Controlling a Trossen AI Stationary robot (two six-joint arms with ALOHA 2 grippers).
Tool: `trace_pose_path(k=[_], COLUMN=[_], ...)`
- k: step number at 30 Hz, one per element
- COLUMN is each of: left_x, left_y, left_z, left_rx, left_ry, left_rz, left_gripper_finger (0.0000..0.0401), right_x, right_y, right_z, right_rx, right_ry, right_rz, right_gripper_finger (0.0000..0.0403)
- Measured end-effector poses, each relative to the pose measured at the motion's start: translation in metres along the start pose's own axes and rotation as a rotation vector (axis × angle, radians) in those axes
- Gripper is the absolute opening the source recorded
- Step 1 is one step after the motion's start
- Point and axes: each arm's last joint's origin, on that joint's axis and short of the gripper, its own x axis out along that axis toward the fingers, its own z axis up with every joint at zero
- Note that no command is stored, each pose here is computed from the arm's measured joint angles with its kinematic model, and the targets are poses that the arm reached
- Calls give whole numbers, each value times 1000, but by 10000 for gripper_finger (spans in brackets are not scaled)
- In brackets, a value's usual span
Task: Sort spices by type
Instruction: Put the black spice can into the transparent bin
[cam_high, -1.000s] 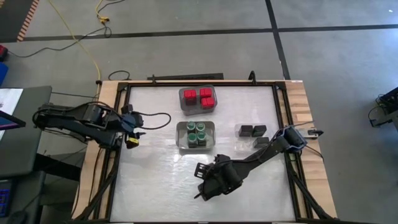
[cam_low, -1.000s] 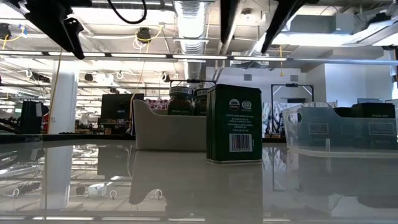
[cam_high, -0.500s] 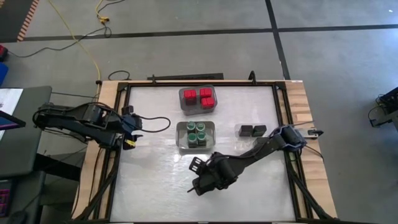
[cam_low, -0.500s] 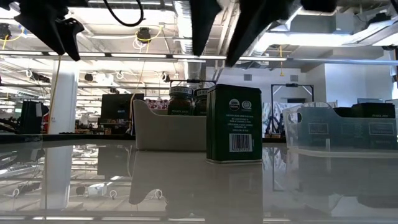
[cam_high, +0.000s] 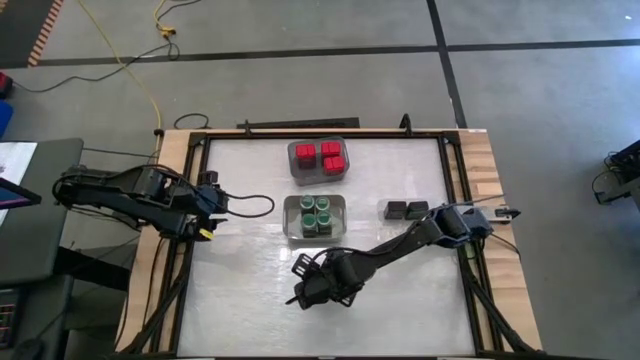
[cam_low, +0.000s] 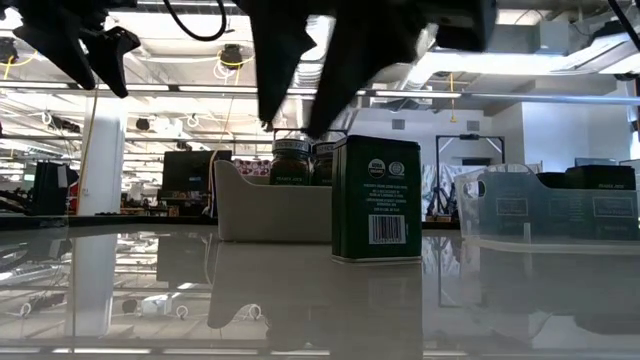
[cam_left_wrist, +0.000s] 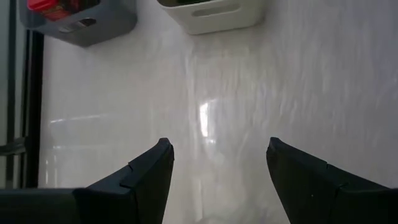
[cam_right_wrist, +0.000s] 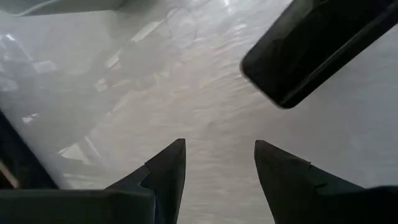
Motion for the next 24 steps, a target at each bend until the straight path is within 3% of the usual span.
trace_pose_path(k=[7,18,24], left_x=[0,-2,-6], left_y=[-1,0,1], left_z=[-1,-7,-9], left_rx=[44,44,36], left_ry=[13,39,20], left_rz=[-23,-23,-22], left_gripper_finger=[247,247,247], right_x=[-2,-23,-25], right_y=[1,-19,-25], right_z=[-6,-25,-31], right_rx=[-62,-216,-509], right_ry=[51,146,173], right_rz=[30,9,33], right_gripper_finger=[216,216,216])
